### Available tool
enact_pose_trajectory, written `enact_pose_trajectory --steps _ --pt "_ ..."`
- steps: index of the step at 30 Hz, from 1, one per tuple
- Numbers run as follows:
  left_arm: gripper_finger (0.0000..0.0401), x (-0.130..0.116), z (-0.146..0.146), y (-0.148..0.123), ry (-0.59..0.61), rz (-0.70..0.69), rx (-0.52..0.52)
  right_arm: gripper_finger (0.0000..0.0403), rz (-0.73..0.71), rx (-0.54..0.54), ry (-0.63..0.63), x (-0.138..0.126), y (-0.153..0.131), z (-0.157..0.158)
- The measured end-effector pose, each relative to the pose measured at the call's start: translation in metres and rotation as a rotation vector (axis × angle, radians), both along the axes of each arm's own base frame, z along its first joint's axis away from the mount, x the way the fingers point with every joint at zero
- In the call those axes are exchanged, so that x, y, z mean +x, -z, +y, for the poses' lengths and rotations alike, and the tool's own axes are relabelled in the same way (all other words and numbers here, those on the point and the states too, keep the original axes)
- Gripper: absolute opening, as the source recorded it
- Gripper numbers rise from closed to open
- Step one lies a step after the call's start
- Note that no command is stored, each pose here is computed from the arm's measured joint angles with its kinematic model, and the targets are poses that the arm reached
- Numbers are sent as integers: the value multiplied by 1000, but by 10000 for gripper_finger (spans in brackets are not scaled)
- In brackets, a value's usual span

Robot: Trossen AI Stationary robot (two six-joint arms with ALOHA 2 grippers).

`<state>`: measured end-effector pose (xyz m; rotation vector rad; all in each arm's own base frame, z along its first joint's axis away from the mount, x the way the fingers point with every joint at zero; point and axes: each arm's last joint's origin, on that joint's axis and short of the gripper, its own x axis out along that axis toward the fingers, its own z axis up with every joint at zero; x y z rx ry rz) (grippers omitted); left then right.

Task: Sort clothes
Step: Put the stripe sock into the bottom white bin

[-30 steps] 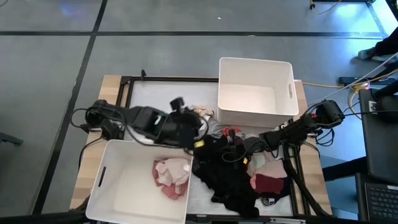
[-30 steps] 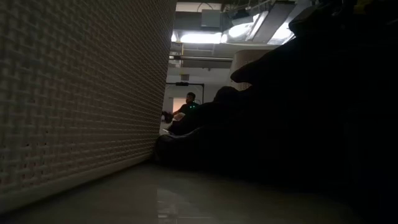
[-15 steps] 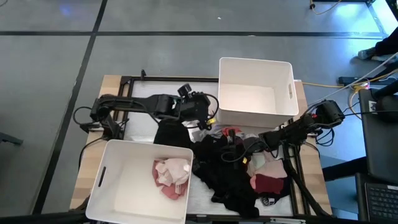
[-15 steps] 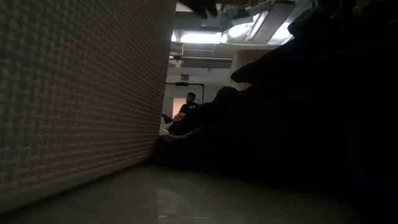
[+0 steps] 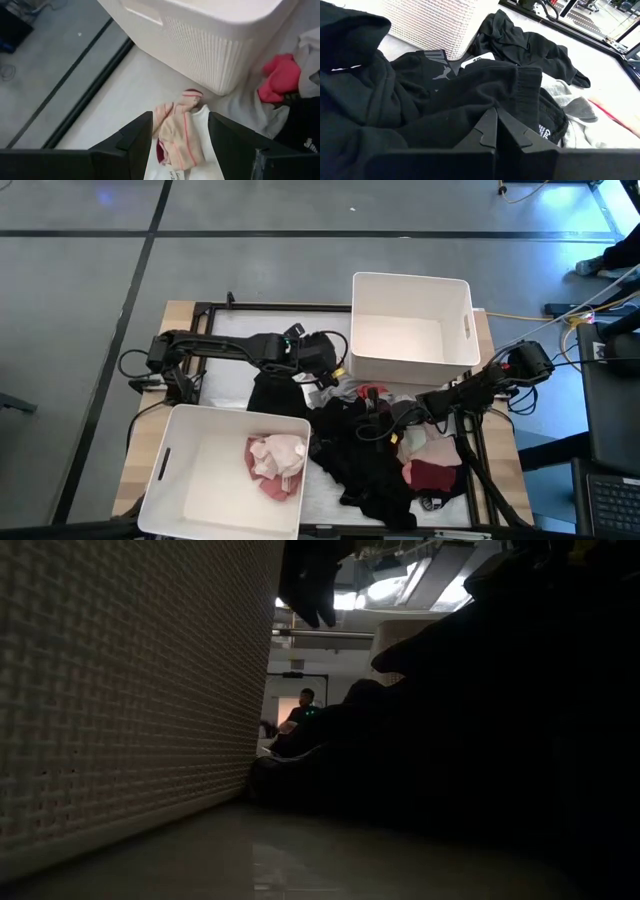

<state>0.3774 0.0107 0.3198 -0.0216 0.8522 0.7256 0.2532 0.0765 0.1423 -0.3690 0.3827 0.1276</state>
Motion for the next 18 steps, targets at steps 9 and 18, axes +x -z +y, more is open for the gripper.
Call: enact_pose_trajectory --steps 9,18 --pt "182 9 1 19 22 46 -81 5 -2 -3 8 0 0 0" --pt "182 24 17 59 13 162 -195 5 5 -6 8 0 1 0"
